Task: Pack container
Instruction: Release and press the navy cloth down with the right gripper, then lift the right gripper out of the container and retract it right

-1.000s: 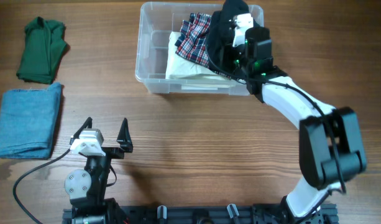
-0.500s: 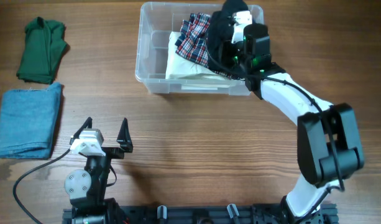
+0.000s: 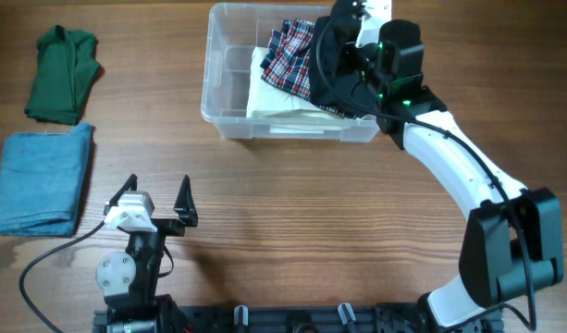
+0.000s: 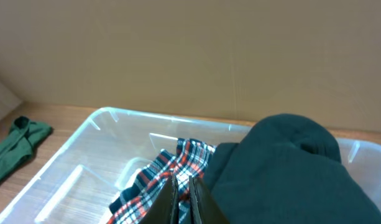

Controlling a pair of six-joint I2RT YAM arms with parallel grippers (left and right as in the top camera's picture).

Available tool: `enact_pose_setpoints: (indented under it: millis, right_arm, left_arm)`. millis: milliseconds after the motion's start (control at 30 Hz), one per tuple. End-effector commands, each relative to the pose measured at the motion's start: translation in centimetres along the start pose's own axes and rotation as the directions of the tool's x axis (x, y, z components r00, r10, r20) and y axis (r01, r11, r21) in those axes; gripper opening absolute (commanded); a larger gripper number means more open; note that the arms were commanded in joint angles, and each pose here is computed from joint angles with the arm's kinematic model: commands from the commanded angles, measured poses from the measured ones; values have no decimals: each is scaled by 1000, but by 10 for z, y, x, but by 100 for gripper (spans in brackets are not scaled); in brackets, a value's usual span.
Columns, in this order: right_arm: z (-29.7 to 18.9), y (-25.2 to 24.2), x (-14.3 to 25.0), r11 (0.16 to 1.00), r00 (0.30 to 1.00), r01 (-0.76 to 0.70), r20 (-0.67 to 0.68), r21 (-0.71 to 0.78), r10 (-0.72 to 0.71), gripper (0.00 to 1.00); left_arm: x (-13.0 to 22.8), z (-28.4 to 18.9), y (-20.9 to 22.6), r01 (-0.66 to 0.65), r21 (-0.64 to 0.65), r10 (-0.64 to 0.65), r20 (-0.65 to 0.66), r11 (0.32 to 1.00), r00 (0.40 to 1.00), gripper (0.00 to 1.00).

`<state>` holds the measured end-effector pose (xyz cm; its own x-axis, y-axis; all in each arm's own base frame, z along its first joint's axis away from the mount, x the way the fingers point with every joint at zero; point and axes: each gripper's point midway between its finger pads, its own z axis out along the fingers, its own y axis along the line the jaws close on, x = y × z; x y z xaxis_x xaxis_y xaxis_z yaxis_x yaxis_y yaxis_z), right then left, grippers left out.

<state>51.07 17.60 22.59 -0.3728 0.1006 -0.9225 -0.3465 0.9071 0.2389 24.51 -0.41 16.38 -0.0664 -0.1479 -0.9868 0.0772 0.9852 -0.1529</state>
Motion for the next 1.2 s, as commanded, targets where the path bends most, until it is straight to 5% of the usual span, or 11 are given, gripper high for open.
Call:
enact_pose_setpoints:
  millis: [0, 433, 733, 967, 1167]
  right_arm:
    - [12, -9, 20, 1000, 999, -12, -43, 28, 13, 7]
    - [29, -21, 63, 998, 989, -23, -146, 52, 31, 6]
    - [10, -10, 26, 999, 997, -18, -74, 35, 20, 5]
    - [-58, -7, -48, 997, 999, -13, 48, 75, 10, 22]
    - [-106, -50, -61, 979, 997, -79, 34, 187, 74, 39]
  left_arm:
    - [2, 0, 3, 14, -15, -14, 1, 1000, 1000, 100]
    - [2, 0, 3, 13, -15, -13, 1, 1000, 1000, 100]
    - [2, 0, 3, 13, -15, -13, 1, 1000, 1000, 100]
    - [2, 0, 3, 13, -15, -13, 1, 1000, 1000, 100]
    - [2, 0, 3, 13, -15, -13, 1, 1000, 1000, 100]
